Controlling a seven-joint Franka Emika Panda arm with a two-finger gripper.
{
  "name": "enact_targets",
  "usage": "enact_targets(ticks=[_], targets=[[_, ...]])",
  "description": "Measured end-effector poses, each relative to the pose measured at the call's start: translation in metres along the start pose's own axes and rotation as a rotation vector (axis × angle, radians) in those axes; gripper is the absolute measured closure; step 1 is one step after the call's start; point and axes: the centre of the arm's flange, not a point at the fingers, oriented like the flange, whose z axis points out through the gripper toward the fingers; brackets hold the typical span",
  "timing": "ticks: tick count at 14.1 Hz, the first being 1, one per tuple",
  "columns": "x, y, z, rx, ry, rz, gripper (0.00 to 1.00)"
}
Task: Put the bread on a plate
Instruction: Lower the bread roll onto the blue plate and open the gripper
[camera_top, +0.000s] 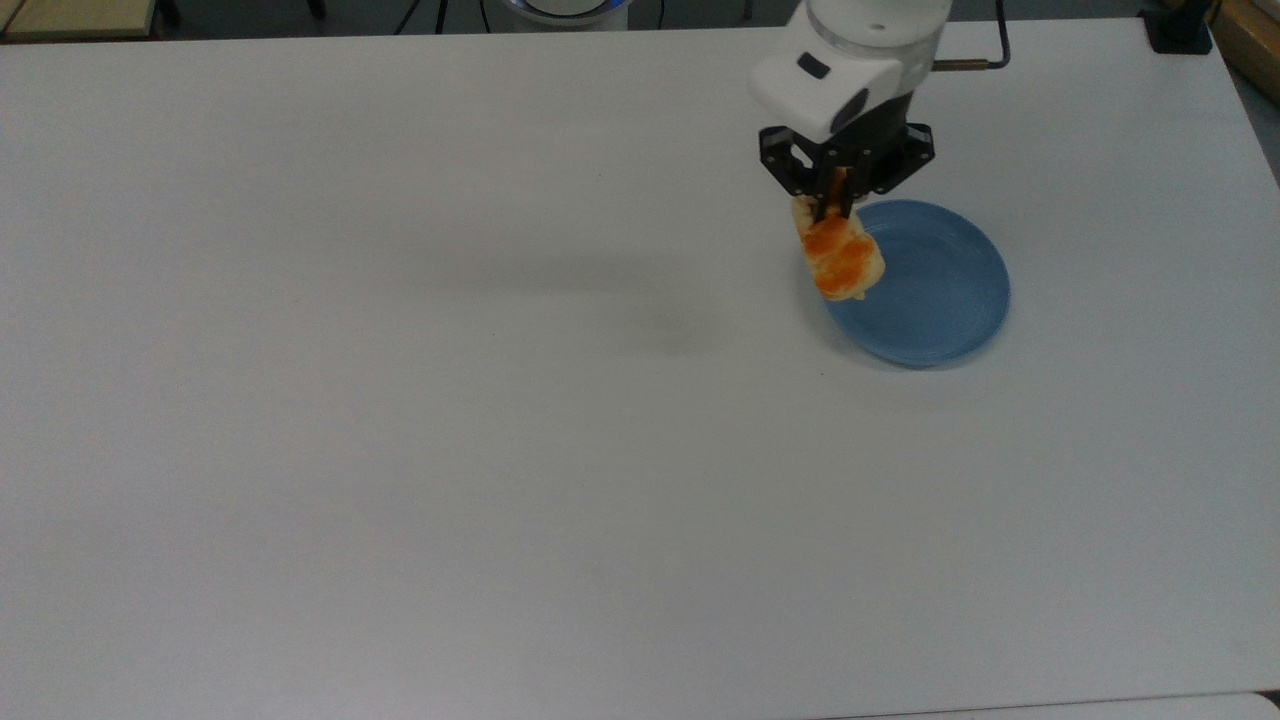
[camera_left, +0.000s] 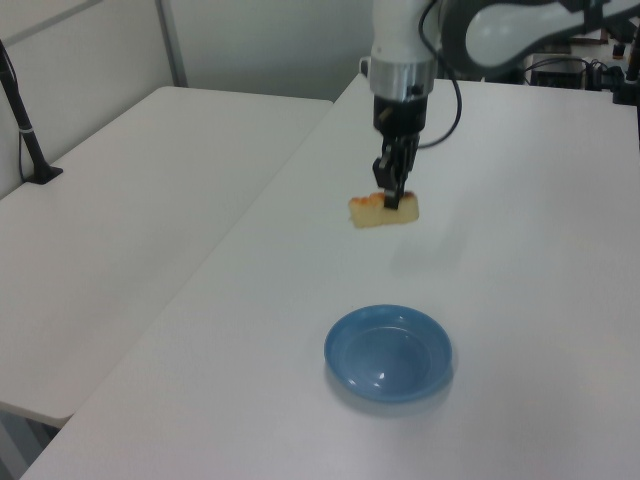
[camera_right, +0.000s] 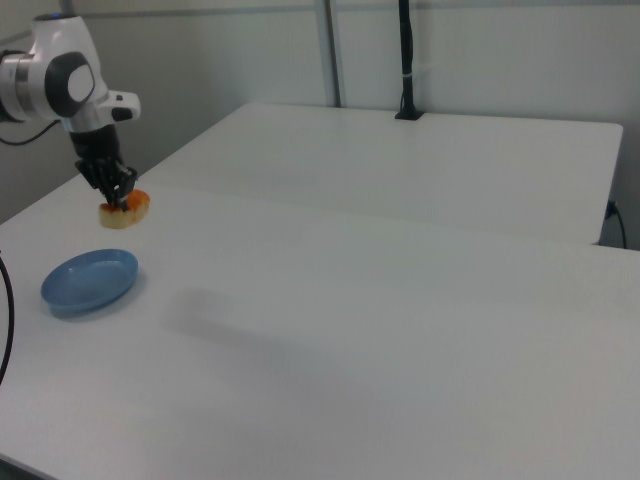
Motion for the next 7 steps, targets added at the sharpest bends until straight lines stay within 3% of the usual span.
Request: enact_targets(ticks=[7], targets=[[-0.022,-0.083,0.100,-0.001,-0.021,-0.115,0.83]])
